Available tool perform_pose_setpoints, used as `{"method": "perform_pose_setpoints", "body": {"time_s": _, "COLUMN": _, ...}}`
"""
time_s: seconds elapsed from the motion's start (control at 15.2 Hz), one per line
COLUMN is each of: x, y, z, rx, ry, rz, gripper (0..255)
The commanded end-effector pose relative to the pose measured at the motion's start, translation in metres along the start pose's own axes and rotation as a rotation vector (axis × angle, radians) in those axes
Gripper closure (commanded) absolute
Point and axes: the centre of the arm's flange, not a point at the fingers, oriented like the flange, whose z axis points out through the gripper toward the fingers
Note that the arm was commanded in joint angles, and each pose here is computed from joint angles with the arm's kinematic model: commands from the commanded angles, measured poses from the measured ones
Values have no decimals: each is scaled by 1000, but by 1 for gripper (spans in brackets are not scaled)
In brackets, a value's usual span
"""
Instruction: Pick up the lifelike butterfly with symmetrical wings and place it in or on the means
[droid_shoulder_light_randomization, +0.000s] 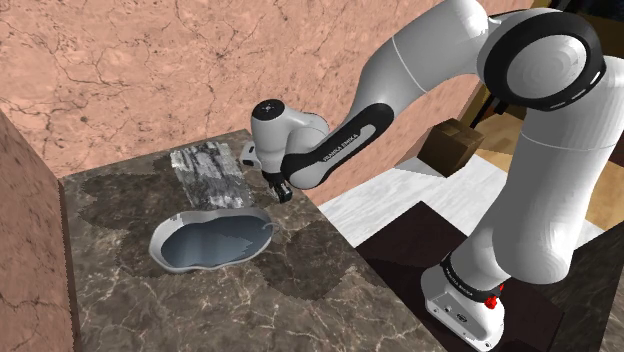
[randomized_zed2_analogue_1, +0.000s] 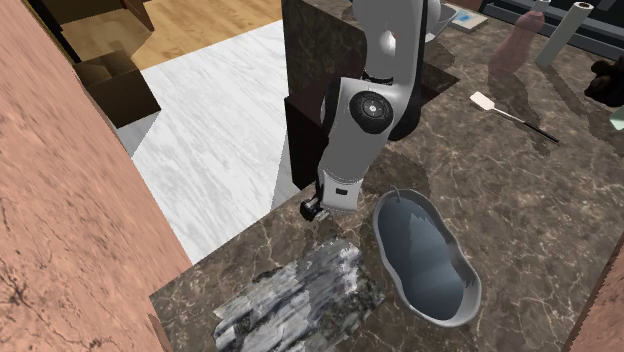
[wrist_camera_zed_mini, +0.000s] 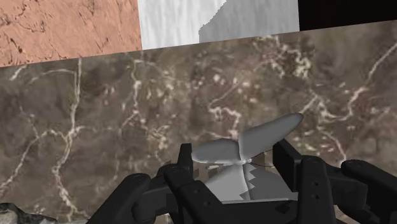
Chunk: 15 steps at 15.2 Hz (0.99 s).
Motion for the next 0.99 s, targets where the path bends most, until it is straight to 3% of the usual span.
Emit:
{"method": "perform_pose_setpoints", "body": {"time_s": 0.0, "x": 0, "y": 0, "z": 0, "rx": 0, "ry": 0, "rz": 0, "gripper": 255}}
{"method": "perform_pose_setpoints", "body": {"time_s": 0.46, "x": 0, "y": 0, "z": 0, "rx": 0, "ry": 0, "rz": 0, "gripper": 255}}
{"method": "perform_pose_setpoints", "body": {"time_s": 0.92, "x": -6, "y": 4, "z": -36, "rx": 0, "ry": 0, "rz": 0, "gripper": 255}}
